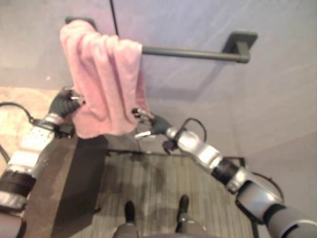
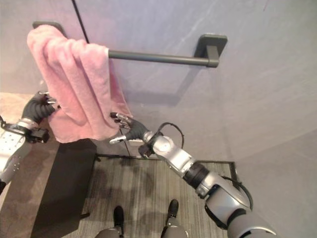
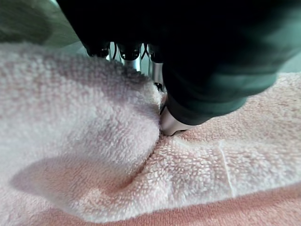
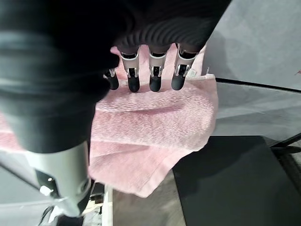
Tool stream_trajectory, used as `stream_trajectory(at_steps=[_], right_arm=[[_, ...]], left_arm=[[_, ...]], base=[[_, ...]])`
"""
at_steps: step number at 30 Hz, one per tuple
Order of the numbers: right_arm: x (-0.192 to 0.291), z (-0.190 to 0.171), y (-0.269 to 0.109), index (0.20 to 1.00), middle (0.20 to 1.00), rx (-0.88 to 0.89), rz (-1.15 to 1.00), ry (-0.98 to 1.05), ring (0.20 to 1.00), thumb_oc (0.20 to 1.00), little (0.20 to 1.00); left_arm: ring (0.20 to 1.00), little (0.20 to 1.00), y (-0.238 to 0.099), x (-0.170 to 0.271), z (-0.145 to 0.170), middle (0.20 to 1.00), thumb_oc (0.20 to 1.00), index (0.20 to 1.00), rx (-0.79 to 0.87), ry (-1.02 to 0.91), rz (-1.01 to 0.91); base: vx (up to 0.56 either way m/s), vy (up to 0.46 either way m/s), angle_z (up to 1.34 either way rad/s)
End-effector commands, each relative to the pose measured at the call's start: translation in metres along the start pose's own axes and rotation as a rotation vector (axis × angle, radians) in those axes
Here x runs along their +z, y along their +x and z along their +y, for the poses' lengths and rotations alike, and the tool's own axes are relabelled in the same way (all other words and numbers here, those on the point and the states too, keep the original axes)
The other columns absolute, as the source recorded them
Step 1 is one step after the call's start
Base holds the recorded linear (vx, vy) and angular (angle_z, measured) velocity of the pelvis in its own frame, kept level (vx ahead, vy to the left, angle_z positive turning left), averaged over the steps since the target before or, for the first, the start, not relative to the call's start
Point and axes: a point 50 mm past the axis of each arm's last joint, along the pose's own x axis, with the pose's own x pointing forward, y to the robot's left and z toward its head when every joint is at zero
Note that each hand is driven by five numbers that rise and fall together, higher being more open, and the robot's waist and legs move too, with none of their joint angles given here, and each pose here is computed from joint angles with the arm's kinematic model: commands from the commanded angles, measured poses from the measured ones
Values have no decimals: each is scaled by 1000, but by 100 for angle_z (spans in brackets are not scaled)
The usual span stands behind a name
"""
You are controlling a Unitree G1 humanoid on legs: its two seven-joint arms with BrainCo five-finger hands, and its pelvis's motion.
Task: Put brush and paste in cup on sink, flatten towel.
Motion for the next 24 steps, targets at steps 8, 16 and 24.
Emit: stream_trajectory(at_steps=[8,16,24], right_arm=[[21,-17,10,1000,1000,-47,-24,-135,1000,1000,1000],[18,-24,20,1000,1000,-113,31,-179,1000,1000,1000],[29,-24,30,1000,1000,-134,8,-171,1000,1000,1000]], left_arm=[[200,200,10,35,16,200,200,200,76,31,-133],[200,200,8,35,14,200,200,200,86,7,-143],[200,200,12,34,7,200,200,200,80,-14,-151]], base=[[0,0,0],[0,0,0],[0,0,0]])
